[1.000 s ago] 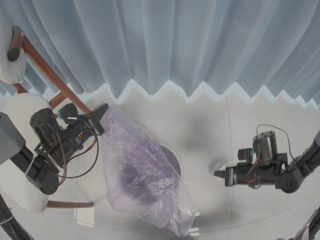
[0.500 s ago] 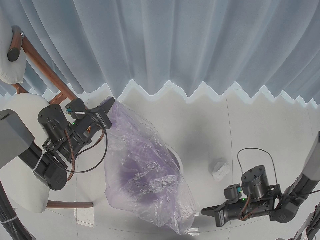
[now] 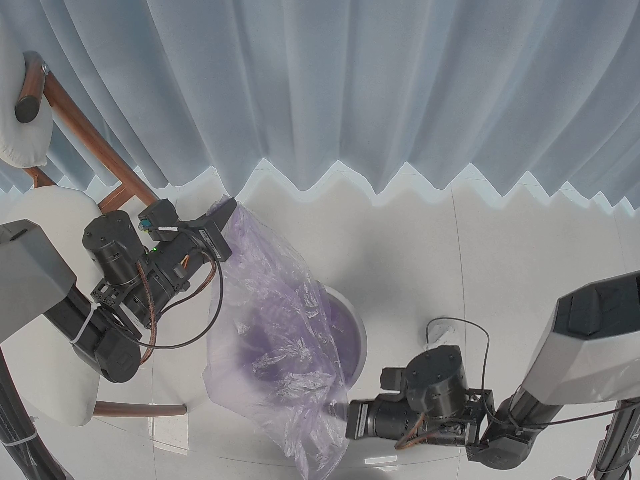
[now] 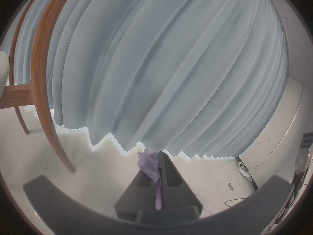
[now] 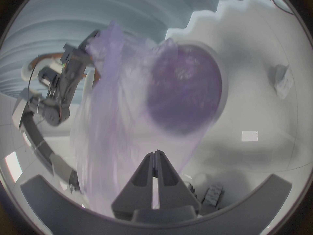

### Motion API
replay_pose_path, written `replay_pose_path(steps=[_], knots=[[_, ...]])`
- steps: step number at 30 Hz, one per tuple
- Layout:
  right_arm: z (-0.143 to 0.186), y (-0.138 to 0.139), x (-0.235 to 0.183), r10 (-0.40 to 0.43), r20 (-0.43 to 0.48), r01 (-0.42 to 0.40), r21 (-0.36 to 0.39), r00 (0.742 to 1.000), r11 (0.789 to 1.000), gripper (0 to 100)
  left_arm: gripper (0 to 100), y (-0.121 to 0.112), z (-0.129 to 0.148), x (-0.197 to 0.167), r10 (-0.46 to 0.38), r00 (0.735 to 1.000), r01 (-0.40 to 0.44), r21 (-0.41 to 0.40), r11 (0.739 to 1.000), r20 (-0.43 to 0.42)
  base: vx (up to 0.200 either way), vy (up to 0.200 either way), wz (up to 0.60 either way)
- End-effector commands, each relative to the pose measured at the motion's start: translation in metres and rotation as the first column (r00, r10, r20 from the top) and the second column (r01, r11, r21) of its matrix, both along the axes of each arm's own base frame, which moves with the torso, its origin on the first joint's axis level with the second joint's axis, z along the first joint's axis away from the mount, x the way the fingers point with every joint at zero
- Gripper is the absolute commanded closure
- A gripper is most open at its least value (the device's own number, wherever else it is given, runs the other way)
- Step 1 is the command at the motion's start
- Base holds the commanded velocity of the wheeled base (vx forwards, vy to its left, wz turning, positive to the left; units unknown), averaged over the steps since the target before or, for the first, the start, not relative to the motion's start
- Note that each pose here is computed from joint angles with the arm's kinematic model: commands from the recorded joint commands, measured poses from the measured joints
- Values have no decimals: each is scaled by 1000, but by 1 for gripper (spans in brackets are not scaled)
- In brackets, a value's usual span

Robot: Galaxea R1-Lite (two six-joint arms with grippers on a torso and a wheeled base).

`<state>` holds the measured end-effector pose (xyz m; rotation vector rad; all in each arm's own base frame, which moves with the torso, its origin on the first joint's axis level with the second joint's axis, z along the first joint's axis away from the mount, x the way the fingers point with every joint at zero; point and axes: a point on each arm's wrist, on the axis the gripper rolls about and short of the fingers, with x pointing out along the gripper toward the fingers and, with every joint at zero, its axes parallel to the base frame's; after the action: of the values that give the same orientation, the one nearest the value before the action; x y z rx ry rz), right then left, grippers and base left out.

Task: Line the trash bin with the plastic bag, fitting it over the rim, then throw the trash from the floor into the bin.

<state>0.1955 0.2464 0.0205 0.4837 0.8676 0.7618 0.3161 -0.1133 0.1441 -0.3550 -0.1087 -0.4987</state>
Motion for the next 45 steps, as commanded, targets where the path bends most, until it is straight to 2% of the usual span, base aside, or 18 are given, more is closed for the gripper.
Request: replay_pose_path(steps=[1,7,9,11,12,13,14,19,20,26,36,41,42,45], knots=[[7,2,40,-146,61,141,70,987,987,100,100,-2,-1,0,-1,1000,1,-1,1000,-1,0,0,0],[29,-25,91,-299,145,277,152,943,949,100,100,-7,-9,3,-12,1000,12,6,1000,-19,0,0,0],[37,-40,95,-323,167,301,144,932,943,100,100,-6,-8,2,-12,1000,12,5,1000,-16,0,0,0],[38,-53,85,-319,152,308,87,936,947,100,100,-6,-6,1,-13,1000,13,4,1000,-14,0,0,0],[37,-55,84,-319,148,310,79,936,947,0,100,-6,-6,1,-13,1000,13,4,1000,-14,0,0,0],[37,-55,84,-319,148,310,79,936,947,0,100,-6,-6,1,-13,1000,13,4,1000,-14,0,0,0],[41,-71,59,-272,142,273,17,952,962,0,100,-4,-1,-4,-13,1000,13,-1,1000,0,0,0,0],[58,-77,41,-241,168,238,36,956,971,0,100,-4,5,-6,-19,1000,19,-5,1000,14,0,0,0],[62,-69,35,-209,180,203,51,961,978,0,100,-6,5,-7,-25,1000,25,-5,1000,14,0,0,0],[63,-44,29,-127,191,117,63,973,991,0,100,-13,3,-11,-47,999,47,-2,999,5,0,0,0],[56,-12,61,-127,221,108,97,967,989,0,100,-13,2,-13,-47,999,47,0,999,3,0,0,0],[50,-4,60,-108,214,90,89,971,992,0,100,-13,3,-12,-47,999,47,-1,999,5,0,0,0],[48,-3,60,-105,210,89,83,972,993,100,100,-13,3,-12,-48,999,48,-1,999,5,0,0,0],[39,-3,61,-103,196,92,67,975,994,100,100,-13,3,-13,-48,999,48,-1,999,5,0,0,0]])
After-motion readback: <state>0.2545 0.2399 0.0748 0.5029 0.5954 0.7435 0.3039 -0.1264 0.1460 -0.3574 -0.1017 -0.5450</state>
